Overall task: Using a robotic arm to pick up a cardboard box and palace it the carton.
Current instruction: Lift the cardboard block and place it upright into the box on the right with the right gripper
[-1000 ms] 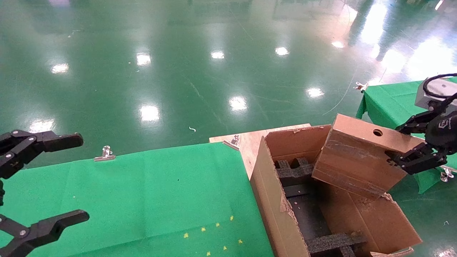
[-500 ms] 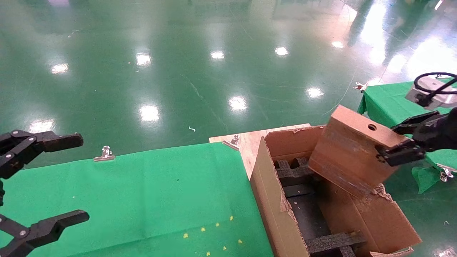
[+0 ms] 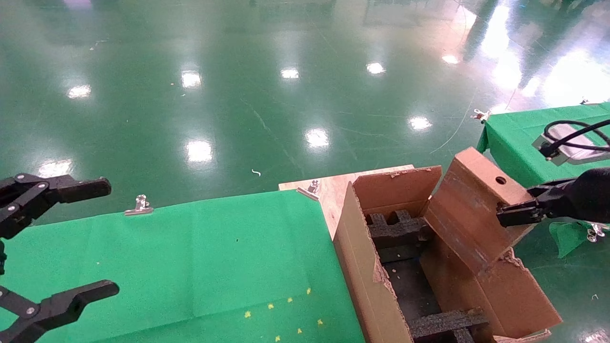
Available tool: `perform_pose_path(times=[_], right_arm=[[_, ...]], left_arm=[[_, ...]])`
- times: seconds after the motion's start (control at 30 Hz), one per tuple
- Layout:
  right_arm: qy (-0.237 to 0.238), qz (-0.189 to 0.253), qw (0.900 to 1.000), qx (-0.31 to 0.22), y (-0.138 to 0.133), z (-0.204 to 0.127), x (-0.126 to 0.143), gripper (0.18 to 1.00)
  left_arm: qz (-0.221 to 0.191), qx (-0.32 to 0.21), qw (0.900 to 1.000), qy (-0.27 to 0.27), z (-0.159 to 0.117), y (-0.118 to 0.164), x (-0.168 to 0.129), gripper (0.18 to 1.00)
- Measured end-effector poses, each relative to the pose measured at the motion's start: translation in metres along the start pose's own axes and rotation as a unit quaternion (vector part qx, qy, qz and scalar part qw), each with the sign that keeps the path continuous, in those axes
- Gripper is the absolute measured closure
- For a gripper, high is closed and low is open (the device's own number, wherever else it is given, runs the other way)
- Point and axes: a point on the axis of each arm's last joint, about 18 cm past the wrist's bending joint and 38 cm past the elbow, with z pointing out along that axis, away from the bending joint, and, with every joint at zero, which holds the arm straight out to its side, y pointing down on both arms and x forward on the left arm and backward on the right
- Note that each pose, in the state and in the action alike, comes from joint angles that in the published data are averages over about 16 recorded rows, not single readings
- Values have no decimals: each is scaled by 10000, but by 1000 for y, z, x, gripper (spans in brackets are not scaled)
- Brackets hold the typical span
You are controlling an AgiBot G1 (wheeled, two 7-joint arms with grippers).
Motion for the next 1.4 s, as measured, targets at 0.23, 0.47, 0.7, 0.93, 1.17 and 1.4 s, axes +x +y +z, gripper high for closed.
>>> perform_pose_path(times=[0.23, 0.47, 0.7, 0.93, 1.17, 1.4], right_arm=[[-1, 274, 9995, -153, 4, 5, -3, 783], [9, 454, 9988, -190, 6, 7, -2, 784], [178, 831, 9961, -214, 9, 13, 4, 784], [407, 1189, 9918, -253, 12, 26, 6, 785], [539, 1286, 9896, -343, 14, 40, 4, 785], [568, 1304, 9887, -470, 15, 52, -2, 786]], left_arm=[[0, 0, 10000, -1, 0, 0, 0, 183], [-1, 1, 10000, -2, 0, 0, 0, 183], [-1, 1, 10000, -2, 0, 0, 0, 183], [-1, 1, 10000, -2, 0, 0, 0, 183], [-1, 1, 10000, -2, 0, 0, 0, 183], [-1, 1, 10000, -2, 0, 0, 0, 183]])
